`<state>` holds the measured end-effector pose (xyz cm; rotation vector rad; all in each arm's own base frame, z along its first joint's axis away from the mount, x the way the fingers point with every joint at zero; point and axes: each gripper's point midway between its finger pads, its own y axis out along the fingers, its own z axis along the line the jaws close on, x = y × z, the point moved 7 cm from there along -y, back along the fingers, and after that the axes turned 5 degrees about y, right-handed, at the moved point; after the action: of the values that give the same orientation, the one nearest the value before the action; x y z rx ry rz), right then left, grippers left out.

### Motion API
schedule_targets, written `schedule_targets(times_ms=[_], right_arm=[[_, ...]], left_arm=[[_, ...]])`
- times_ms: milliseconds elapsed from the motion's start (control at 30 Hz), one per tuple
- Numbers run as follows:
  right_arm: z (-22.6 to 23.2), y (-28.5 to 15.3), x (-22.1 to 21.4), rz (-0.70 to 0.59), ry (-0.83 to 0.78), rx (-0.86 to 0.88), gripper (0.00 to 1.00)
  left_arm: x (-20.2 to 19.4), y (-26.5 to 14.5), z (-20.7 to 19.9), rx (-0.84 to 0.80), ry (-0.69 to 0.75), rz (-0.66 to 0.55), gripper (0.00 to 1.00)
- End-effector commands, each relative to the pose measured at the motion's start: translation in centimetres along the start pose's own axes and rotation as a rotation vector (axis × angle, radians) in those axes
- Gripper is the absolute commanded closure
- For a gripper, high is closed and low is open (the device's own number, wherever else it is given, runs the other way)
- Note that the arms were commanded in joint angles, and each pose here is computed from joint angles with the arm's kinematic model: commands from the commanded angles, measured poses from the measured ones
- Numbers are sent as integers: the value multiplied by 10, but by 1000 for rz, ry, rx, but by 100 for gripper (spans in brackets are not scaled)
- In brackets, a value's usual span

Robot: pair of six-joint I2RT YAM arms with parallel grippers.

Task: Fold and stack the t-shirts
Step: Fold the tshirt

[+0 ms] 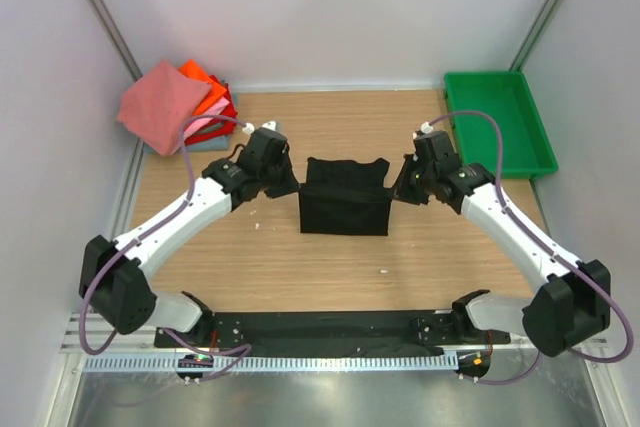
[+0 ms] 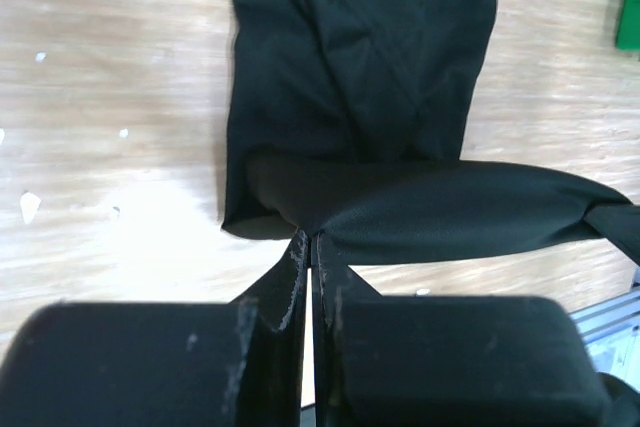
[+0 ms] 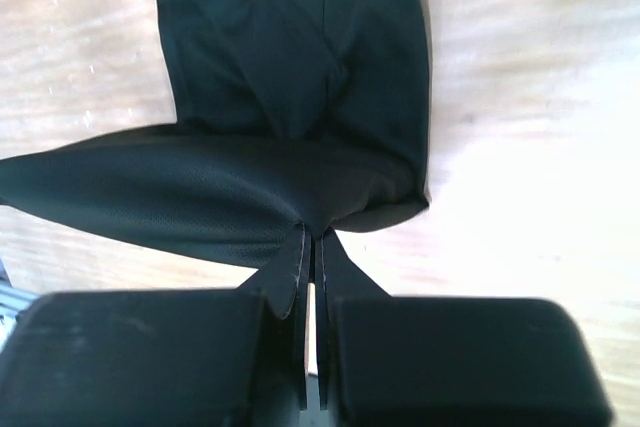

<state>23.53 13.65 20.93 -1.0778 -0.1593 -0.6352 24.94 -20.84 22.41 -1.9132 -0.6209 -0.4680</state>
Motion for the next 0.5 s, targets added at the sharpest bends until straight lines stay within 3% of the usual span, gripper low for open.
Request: schedule_targets(times_ms=[0, 200, 267, 300, 333, 367, 467], right_arm=[[7, 0, 33, -79, -33, 26, 99], [11, 50, 97, -95, -23, 25, 99], [0, 92, 120, -31, -7, 33, 64], [15, 93, 149, -76, -27, 83, 42], [6, 105, 162, -59, -12, 55, 19], [-3, 129, 165, -3, 8, 24, 16], [3, 120, 187, -43, -13, 43, 12]], left_arm=[[27, 11, -7, -45, 43, -9, 100], [75, 58, -1, -41, 36, 19, 100], [98, 93, 2, -15, 29, 60, 87], [110, 109, 15, 18, 7, 68, 71], [124, 130, 11, -25, -6, 112, 39], [132, 141, 14, -43, -15, 140, 33], [157, 146, 29, 46, -50, 164, 24]])
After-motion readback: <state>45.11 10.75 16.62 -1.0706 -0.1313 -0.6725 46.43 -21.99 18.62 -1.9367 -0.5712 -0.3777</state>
